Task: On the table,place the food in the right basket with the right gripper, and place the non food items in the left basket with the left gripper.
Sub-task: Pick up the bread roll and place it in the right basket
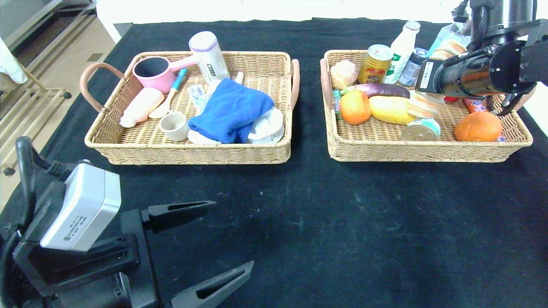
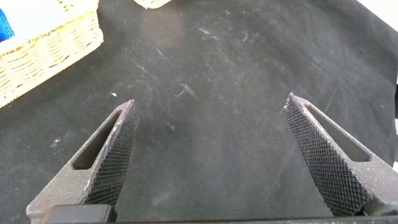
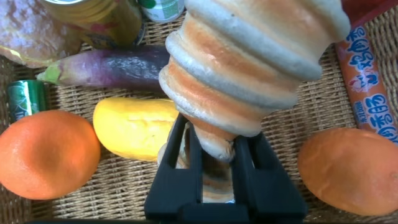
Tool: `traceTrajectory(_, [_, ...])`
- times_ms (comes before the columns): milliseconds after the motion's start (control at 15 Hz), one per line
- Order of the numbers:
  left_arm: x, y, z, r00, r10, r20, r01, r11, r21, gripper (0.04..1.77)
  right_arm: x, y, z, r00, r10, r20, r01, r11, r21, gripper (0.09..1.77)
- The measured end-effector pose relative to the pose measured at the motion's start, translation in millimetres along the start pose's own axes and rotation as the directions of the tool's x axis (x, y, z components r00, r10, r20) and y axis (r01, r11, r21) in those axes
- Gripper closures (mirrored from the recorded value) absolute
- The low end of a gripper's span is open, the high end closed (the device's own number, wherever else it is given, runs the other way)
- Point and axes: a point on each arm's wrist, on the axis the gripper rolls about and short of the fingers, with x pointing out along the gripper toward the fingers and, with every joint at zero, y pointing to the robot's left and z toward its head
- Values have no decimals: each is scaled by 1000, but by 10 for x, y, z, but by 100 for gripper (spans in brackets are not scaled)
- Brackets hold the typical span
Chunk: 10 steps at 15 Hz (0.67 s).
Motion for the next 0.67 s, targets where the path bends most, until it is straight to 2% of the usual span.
traceTrajectory(200, [6, 0, -5, 1000, -1, -2, 1, 1000, -1, 9, 1, -2, 0, 1000, -3, 1, 3, 1000, 3, 100])
traceTrajectory(333, [10, 1, -9, 1000, -1, -5, 1, 1000, -1, 9, 2, -2, -3, 1000, -3, -1, 3, 1000, 19, 82])
traceTrajectory(667, [17, 4, -11, 1000, 1, -7, -1, 1000, -3, 9, -16, 4, -11, 1000, -12, -1, 12, 1000, 20, 50])
